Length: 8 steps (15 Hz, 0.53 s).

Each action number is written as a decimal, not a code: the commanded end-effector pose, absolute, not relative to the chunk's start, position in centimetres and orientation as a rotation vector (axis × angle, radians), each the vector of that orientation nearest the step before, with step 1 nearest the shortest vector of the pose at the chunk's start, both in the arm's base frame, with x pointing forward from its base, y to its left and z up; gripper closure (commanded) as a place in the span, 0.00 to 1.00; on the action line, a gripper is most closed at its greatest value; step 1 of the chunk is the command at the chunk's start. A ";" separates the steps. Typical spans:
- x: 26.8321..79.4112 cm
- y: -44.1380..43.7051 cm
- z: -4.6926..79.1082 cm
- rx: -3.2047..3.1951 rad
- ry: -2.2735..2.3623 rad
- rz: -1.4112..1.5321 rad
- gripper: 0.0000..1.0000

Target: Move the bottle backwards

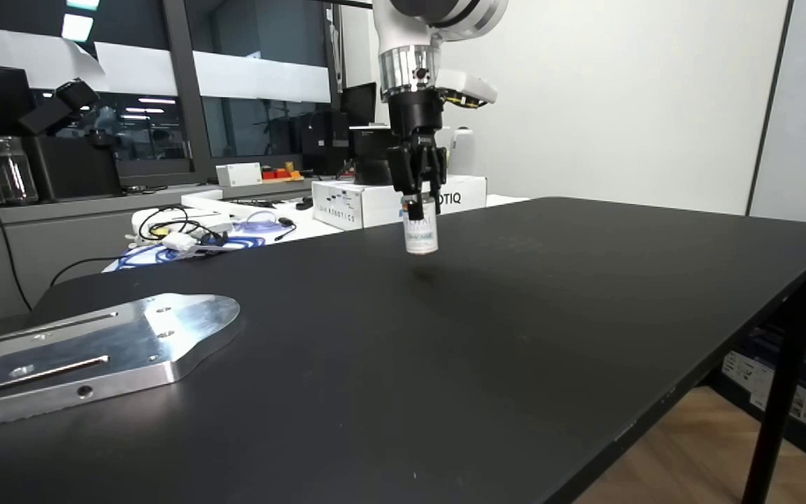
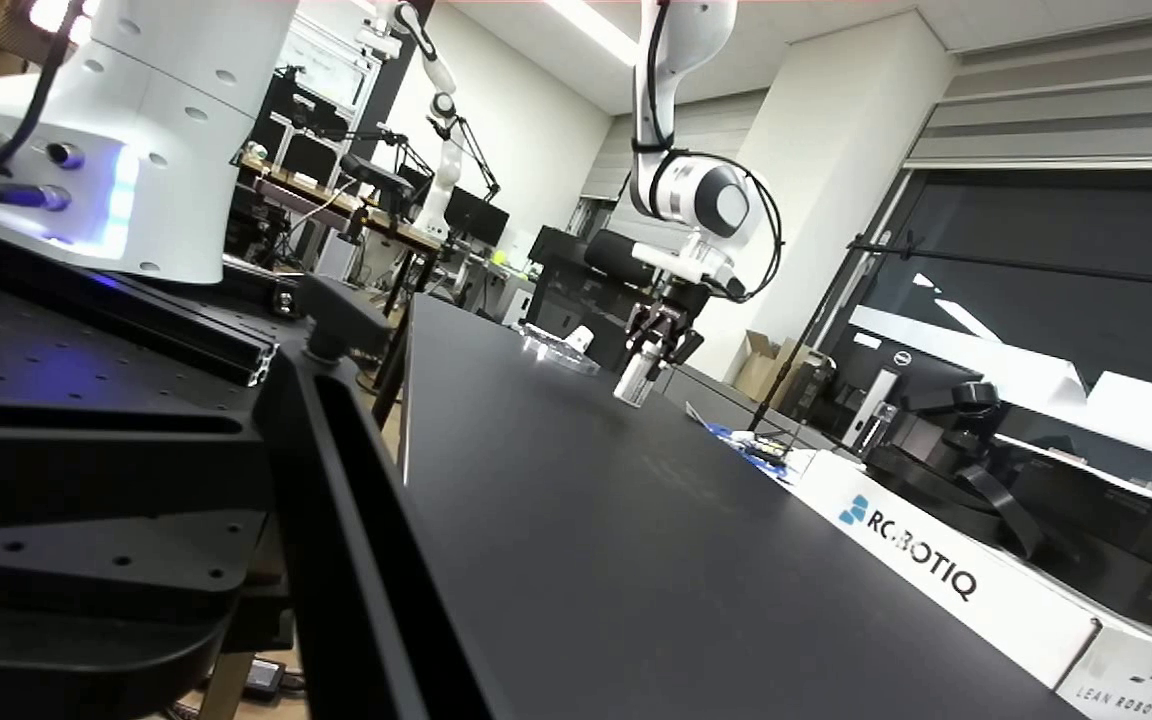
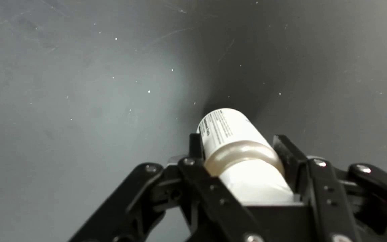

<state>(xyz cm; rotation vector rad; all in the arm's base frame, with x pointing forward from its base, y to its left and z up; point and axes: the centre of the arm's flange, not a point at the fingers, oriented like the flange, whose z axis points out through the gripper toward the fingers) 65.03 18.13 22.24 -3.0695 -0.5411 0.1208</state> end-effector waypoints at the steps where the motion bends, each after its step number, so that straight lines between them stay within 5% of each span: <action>1: 66.9 19.0 21.4 -3.075 -0.568 0.133 0.69; 6: 67.1 19.4 20.6 -3.078 -0.583 0.125 0.69; 8: 67.1 19.6 21.0 -3.084 -0.581 0.119 0.18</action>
